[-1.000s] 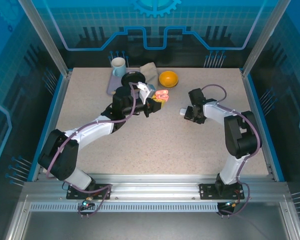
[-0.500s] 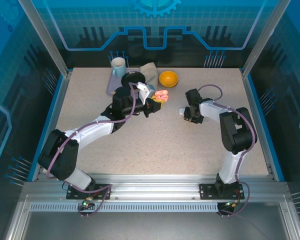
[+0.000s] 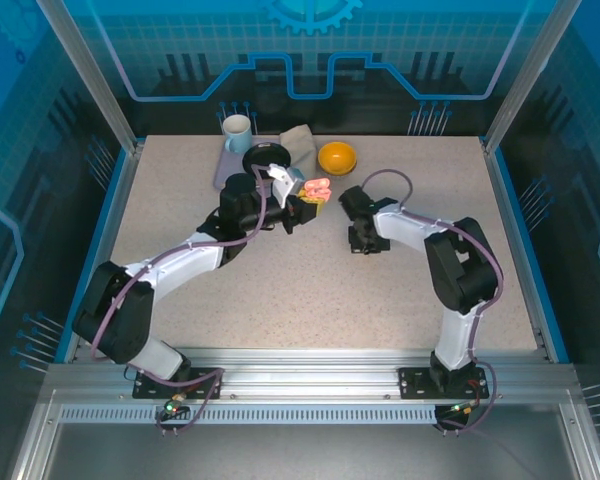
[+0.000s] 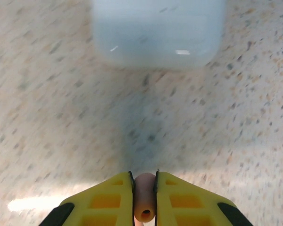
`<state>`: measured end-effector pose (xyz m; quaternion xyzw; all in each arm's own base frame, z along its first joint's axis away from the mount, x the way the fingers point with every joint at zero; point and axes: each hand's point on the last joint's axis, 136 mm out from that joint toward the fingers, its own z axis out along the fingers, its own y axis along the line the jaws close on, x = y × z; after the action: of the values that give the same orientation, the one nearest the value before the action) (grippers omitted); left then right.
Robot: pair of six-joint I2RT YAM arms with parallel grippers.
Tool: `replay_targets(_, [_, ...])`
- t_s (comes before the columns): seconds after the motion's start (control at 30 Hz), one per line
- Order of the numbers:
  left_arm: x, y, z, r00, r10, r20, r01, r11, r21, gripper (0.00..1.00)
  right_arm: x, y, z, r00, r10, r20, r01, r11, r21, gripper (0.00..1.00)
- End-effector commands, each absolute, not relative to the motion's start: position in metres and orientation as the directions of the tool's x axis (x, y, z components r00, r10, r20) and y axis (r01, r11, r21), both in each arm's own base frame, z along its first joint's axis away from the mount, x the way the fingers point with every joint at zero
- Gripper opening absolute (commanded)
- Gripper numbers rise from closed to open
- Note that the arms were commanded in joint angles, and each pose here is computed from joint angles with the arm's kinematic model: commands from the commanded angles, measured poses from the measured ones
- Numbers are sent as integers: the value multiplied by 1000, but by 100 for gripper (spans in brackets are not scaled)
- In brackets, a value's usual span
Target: Insert the wireless bluetooth earbuds into the charging case
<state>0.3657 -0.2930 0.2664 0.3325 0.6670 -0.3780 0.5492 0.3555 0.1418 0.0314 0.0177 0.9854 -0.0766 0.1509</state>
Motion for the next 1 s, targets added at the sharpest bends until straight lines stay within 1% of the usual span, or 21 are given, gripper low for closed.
replay_targets(0.0, [366, -276, 287, -129, -5, -992, 842, 527, -112, 0, 335, 136, 46, -960, -103, -259, -8, 940, -341, 14])
replay_targets(0.1, [368, -262, 291, -127, -24, -992, 825, 553, -119, 0, 324, 144, 48, -960, -156, -234, -41, 900, -434, 15])
replay_targets(0.17, [368, -253, 294, -120, -32, -992, 814, 569, -117, 0, 318, 153, 44, -962, -183, -202, -65, 874, -482, 19])
replay_targets(0.33, [366, -237, 299, -109, -50, -993, 793, 598, -117, 0, 309, 183, 29, -963, -230, -138, -126, 842, -525, 26])
replay_targets(0.4, [365, -231, 301, -104, -58, -993, 784, 609, -118, 0, 306, 199, 28, -958, -253, -137, -150, 844, -516, 29])
replay_targets(0.5, [363, -223, 303, -98, -65, -993, 774, 623, -117, 0, 303, 226, 37, -943, -289, -165, -180, 860, -477, 35])
replay_targets(0.63, [361, -215, 303, -96, -70, -993, 765, 633, -119, 0, 301, 250, 62, -923, -298, -243, -185, 897, -401, 47])
replay_targets(0.7, [360, -212, 303, -97, -73, -993, 760, 638, -121, 0, 301, 254, 74, -920, -273, -281, -167, 922, -351, 50])
replay_targets(0.83, [359, -209, 301, -99, -78, -992, 757, 642, -126, 0, 304, 241, 87, -929, -199, -312, -100, 947, -305, 50])
replay_targets(0.97, [357, -207, 299, -105, -79, -991, 754, 643, -131, 0, 308, 224, 83, -944, -126, -304, -54, 971, -235, 50])
